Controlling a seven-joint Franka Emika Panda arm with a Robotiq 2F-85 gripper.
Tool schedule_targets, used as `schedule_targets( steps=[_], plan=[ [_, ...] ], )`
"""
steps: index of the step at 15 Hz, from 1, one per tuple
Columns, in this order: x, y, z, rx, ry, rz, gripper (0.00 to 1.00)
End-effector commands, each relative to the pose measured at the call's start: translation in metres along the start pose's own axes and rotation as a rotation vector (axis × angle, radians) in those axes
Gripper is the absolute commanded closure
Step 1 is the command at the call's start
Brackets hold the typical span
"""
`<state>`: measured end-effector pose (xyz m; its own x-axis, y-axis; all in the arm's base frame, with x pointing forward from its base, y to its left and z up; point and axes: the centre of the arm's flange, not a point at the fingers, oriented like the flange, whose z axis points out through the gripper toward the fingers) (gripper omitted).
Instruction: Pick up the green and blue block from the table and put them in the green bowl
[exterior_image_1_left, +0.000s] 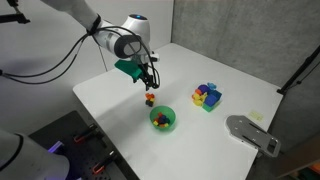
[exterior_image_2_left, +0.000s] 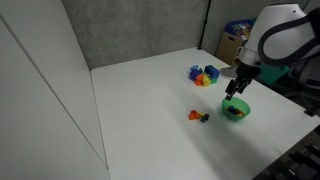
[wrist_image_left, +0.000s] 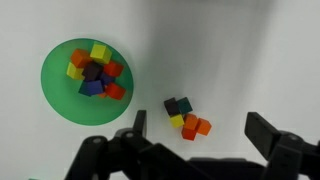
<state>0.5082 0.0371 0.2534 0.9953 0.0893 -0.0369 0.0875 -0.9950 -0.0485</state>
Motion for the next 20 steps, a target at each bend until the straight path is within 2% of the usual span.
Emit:
schedule_targets(
  steps=[1,7,8,9,12,13,16,20],
  plan=[
    [0.022,-0.008,0.033,-0.01,0.015,0.029,0.0],
    [0.036,-0.005,0.085,-0.002,0.001,0.032,0.0],
    [0.04,-0.004,0.08,0.006,0.003,0.03,0.0],
    [0.023,-0.005,0.082,0.0,-0.008,0.015,0.0],
    [0.031,-0.004,0.084,0.001,-0.002,0.016,0.0],
    [0.033,-0.004,0.091,-0.022,0.021,0.015,0.0],
    [0.031,-0.005,0.113,-0.017,0.024,0.003,0.0],
    [0.031,-0.006,0.143,-0.026,0.074,-0.033,0.0]
  ],
)
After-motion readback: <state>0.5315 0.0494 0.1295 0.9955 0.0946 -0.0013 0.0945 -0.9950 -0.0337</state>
